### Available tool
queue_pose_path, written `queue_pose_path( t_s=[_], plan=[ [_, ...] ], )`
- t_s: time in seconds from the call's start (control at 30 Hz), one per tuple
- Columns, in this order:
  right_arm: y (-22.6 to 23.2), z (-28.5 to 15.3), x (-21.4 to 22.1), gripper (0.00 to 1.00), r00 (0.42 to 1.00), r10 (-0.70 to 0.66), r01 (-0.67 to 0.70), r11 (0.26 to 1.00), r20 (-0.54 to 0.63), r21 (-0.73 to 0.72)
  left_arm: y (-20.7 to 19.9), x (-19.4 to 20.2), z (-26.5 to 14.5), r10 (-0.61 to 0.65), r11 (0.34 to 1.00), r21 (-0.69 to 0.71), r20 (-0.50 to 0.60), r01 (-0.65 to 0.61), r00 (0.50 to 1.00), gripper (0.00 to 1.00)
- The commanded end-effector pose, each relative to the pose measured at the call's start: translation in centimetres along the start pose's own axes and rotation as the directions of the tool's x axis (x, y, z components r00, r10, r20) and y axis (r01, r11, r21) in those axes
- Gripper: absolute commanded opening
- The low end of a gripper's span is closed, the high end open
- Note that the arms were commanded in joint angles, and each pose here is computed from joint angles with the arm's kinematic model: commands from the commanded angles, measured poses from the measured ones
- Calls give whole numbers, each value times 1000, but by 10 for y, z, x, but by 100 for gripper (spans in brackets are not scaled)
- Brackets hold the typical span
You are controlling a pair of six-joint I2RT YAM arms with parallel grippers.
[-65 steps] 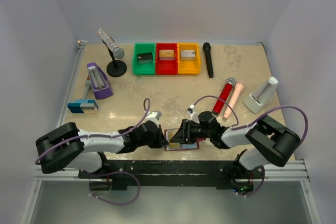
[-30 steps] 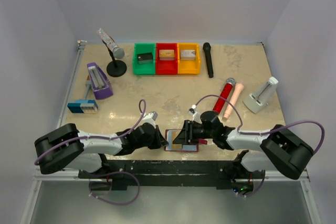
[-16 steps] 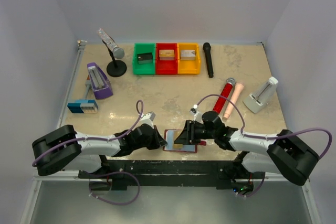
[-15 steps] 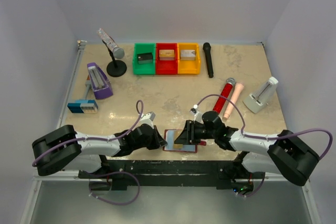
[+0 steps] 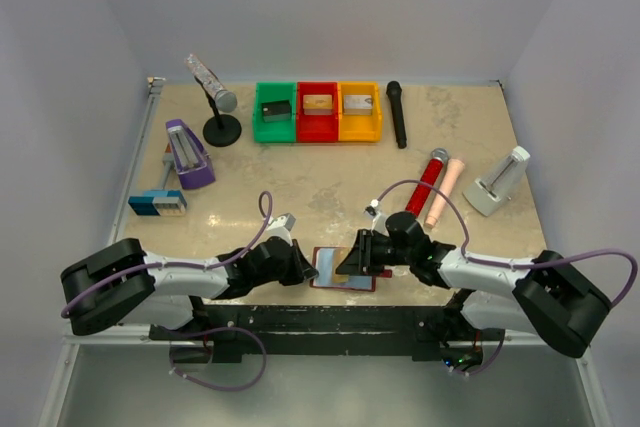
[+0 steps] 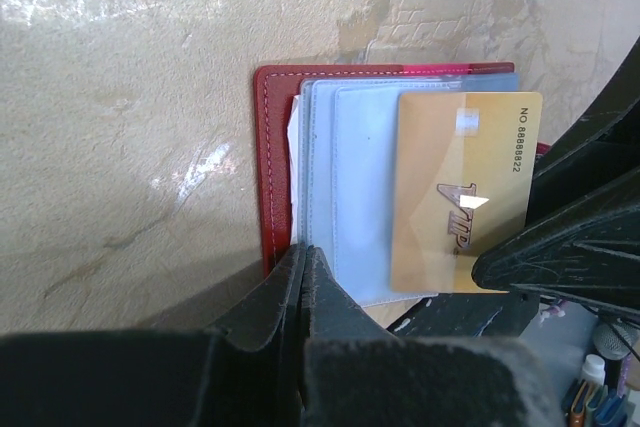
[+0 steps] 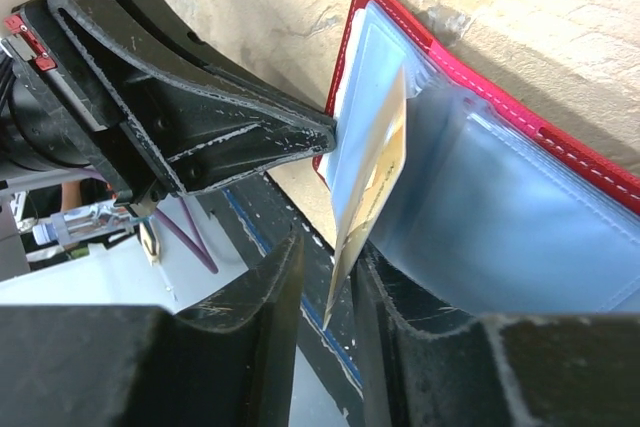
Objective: Take the credit cards out of the card holder
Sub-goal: Remove the credit card from the card holder.
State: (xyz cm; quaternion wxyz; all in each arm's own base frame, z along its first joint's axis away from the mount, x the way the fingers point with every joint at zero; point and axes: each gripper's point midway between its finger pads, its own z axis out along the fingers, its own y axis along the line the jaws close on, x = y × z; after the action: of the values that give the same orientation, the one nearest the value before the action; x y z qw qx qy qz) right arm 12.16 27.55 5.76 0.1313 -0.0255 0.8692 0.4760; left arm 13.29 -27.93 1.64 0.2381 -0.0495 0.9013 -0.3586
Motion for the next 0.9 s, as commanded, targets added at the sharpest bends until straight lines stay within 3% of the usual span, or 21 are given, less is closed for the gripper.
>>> queue_pose_path(
  t_s=[0.0, 0.23, 0.6, 0.87],
  plan=[
    [6, -3, -9, 28, 999, -26, 26, 999, 38, -18, 54, 12, -5, 30, 983, -181, -22, -33, 999, 0],
    [2, -6, -9, 22, 999, -21, 21, 1000, 42, 4, 52, 9, -7, 29, 985, -171, -11, -31, 1000, 0],
    [-14, -10, -10, 1, 999, 17, -21, 996, 46, 81, 41, 2, -10, 35, 988, -149, 10, -33, 999, 0],
    [-16, -19, -16, 0, 997, 15, -24, 992, 72, 122, 17, -11, -12, 68, 993, -102, 31, -65, 997, 0]
  ],
)
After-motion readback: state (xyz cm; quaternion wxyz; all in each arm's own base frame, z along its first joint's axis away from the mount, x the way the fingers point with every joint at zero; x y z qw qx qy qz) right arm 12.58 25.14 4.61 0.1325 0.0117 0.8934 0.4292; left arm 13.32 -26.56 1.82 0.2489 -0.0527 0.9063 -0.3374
